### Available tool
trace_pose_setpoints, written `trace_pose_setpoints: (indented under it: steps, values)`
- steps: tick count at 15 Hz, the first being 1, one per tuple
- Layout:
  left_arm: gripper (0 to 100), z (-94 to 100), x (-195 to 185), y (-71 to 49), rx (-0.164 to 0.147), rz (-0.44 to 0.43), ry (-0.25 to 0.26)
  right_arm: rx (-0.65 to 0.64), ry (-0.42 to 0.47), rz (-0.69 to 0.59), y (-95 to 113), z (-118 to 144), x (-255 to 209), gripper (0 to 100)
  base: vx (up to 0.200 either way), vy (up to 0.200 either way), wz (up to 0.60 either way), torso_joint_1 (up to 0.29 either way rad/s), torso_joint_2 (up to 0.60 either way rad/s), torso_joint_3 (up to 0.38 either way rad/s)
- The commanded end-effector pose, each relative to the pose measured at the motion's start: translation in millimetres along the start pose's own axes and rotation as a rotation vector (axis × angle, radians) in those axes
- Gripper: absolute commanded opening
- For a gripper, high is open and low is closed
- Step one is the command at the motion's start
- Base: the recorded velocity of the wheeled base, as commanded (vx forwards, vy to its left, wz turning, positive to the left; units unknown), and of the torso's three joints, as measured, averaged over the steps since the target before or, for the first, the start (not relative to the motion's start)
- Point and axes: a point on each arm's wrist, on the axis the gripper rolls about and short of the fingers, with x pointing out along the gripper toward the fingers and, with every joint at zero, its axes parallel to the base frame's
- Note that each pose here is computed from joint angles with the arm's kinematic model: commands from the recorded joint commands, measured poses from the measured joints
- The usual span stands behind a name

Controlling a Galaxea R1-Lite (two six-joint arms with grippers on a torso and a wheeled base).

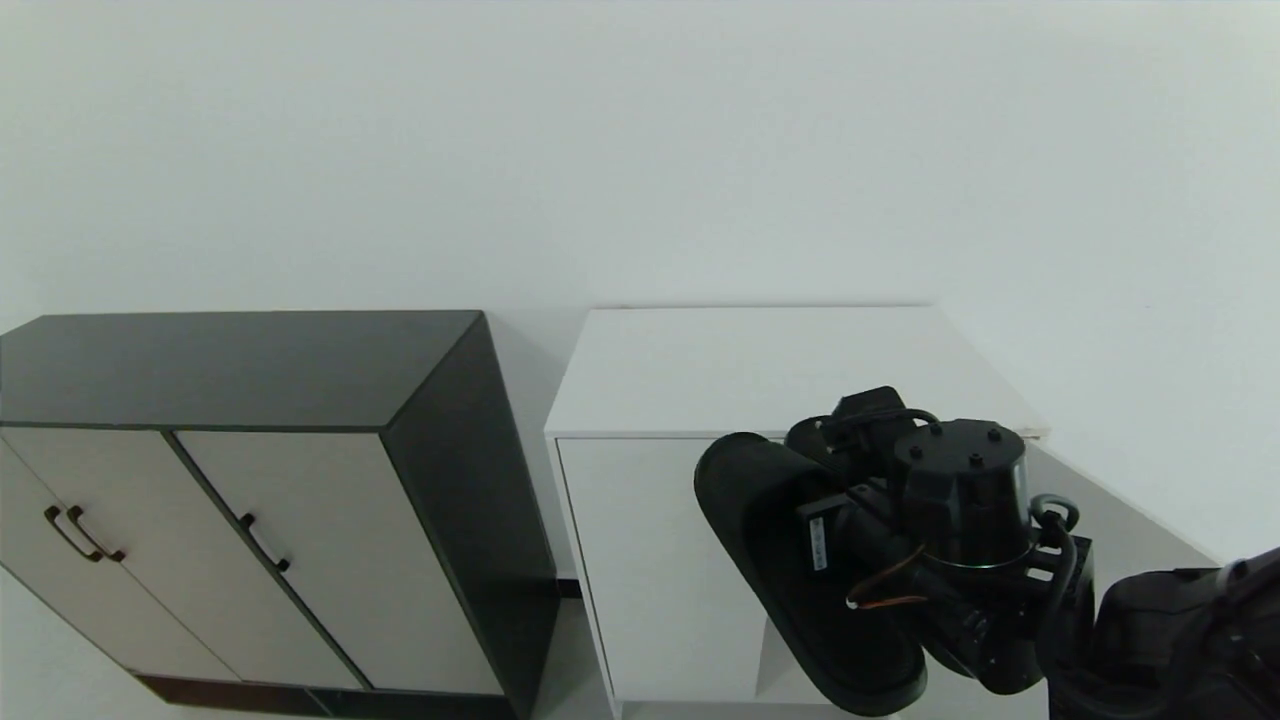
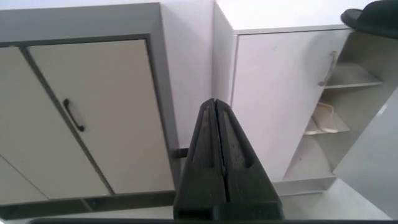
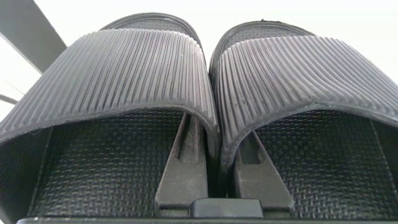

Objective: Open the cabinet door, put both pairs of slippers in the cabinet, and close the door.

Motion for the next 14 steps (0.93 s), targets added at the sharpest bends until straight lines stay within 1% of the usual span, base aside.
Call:
trace_pose_setpoints:
  steps: [1, 13, 14]
  values:
    - [0, 0.1, 0.1, 0.0, 0.000, 0.000, 0.001, 0.002, -0.004, 0.003, -1.4, 1.1, -2.7, 0, 0.000, -0.200, 0.00, 0.012, 0.00, 0.002]
    - [0, 0.1, 0.1, 0.0, -0.001, 0.000, 0.001, -0.001, -0.002, 0.010, -0.7, -1.0, -6.0, 0, 0.000, -0.200, 0.00, 0.002, 0.00, 0.002]
    - [0, 0.1, 0.1, 0.0, -0.001, 0.000, 0.001, 0.003, -0.013, 0.009, -0.8, 0.5, -6.3, 0, 0.000, 0.000, 0.00, 0.000, 0.00, 0.000]
